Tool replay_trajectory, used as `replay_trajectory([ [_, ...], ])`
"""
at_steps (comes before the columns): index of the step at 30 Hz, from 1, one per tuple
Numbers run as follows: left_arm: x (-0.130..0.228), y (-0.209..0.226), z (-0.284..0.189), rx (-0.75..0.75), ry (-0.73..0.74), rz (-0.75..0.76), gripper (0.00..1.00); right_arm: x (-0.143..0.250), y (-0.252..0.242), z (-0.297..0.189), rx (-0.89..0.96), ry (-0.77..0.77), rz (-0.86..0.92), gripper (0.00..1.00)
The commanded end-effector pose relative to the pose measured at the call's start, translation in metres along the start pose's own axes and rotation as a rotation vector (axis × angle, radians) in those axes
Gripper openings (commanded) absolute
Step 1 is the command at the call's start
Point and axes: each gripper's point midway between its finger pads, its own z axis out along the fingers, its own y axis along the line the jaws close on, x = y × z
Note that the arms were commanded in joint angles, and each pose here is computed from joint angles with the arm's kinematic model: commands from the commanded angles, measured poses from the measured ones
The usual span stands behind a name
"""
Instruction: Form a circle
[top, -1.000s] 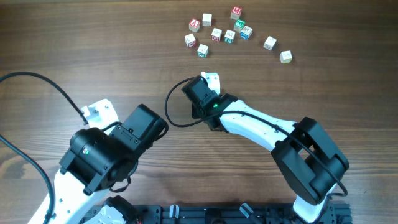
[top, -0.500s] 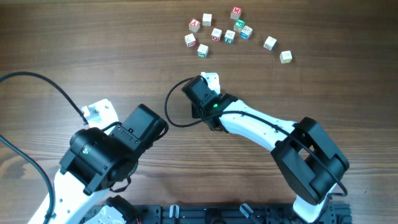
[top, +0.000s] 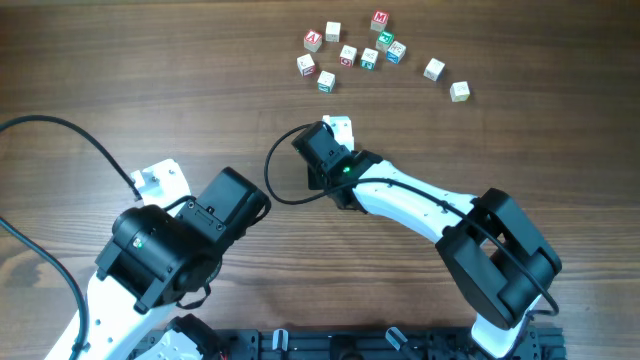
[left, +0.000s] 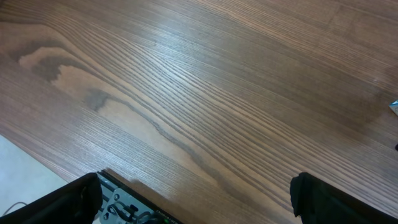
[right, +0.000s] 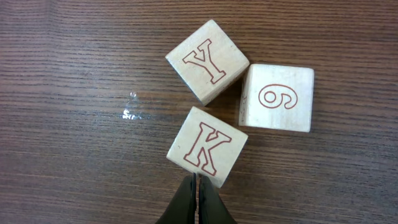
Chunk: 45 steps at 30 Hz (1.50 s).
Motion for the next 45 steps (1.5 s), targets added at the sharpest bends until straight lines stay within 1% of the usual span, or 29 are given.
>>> replay_trajectory([
  [1,0.000,0.001,0.000,-0.001,-0.006,-0.013,1.00,0.005,-0.002,0.007,0.018,0.010,-0.020,0.05],
  [18,0.000,0.001,0.000,-0.001,-0.006,-0.013,1.00,0.001,-0.002,0.007,0.022,-0.009,-0.017,0.05],
  [21,0.000,0.001,0.000,-0.001,-0.005,-0.013,1.00,-0.003,0.002,-0.001,0.002,-0.009,-0.015,0.05],
  [26,0.000,0.001,0.000,-0.001,-0.006,-0.013,1.00,-0.015,0.003,-0.026,-0.021,-0.038,-0.035,0.05],
  [30,0.000,0.001,0.000,-0.001,-0.006,-0.013,1.00,-0.023,-0.009,-0.057,-0.018,-0.046,-0.042,0.05],
  [33,0.000,0.001,0.000,-0.002,-0.006,-0.013,1.00,-0.043,-0.025,-0.101,-0.040,-0.103,0.008,0.04],
  [36,0.000,0.001,0.000,-0.001,-0.006,-0.013,1.00,-0.064,-0.050,-0.156,-0.077,-0.187,0.102,0.05],
  [39,0.000,0.001,0.000,-0.001,-0.006,-0.013,1.00,-0.081,-0.067,-0.194,-0.123,-0.272,0.166,0.05],
  [42,0.000,0.001,0.000,-0.001,-0.006,-0.013,1.00,-0.089,-0.077,-0.211,-0.132,-0.321,0.193,0.04],
  [45,0.000,0.001,0.000,-0.001,-0.005,-0.013,1.00,-0.089,-0.078,-0.209,-0.127,-0.315,0.197,0.05],
])
